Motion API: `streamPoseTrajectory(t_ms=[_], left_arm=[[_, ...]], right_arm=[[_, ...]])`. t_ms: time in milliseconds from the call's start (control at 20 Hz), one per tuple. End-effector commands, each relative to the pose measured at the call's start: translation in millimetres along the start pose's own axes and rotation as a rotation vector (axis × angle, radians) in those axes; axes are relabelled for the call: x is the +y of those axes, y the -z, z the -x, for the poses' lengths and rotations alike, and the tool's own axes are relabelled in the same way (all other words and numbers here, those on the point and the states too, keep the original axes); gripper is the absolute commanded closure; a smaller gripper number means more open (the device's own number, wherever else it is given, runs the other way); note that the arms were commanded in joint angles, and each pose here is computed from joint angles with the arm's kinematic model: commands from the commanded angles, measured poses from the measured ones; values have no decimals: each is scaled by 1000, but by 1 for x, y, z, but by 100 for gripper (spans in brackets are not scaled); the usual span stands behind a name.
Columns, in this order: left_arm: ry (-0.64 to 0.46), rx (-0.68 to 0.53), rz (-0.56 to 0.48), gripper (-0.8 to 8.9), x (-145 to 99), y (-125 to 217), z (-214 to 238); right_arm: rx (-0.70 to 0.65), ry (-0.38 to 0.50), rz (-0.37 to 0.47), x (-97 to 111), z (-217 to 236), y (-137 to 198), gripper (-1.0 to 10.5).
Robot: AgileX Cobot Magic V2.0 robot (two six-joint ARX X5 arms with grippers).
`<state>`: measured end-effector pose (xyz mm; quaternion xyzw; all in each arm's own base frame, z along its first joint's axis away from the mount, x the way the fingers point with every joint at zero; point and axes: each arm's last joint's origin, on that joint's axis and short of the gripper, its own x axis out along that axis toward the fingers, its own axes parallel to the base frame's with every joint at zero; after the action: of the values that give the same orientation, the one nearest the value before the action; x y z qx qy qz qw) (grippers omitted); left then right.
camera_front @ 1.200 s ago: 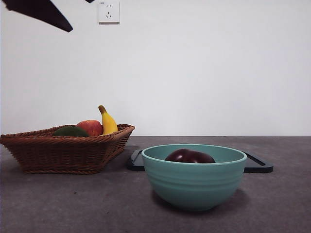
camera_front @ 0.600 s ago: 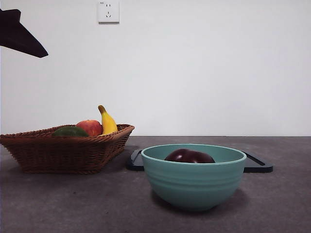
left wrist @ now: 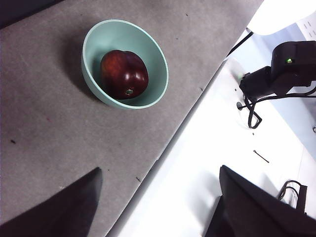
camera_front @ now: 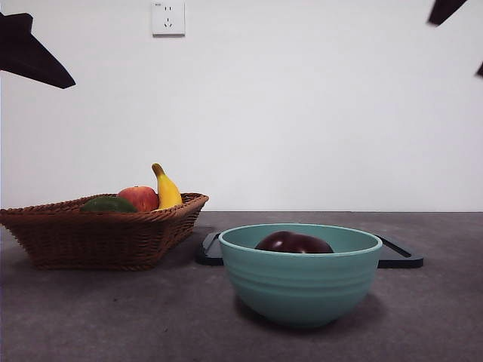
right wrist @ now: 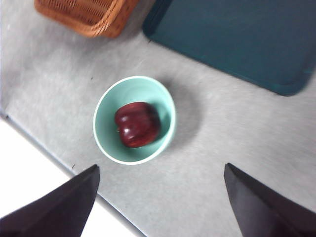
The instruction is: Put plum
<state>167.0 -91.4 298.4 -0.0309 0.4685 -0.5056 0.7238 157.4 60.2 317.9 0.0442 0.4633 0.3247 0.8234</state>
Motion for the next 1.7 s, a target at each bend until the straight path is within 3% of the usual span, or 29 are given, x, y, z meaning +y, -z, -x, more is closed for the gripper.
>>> streamPoseTrajectory(t_ms=[50,300,800,1450,1700], left_arm=[[6,-7,-21,439,-1,-3,0],[6,-7,-21,439,-1,-3,0],[6,-7,-21,439,-1,-3,0],[6,-8,-23,439,-1,-3,0],[6,-9,-23,439,-1,-3,0]], right_arm=[[27,-2,21,3,-16,-12,543],[130,46,78,5,-68,-28,543],[269,120,109,-2,-151,-34,580],[321,114,103,-8,-177,-31,766],[333,102,103,-9,-179,-29,788]])
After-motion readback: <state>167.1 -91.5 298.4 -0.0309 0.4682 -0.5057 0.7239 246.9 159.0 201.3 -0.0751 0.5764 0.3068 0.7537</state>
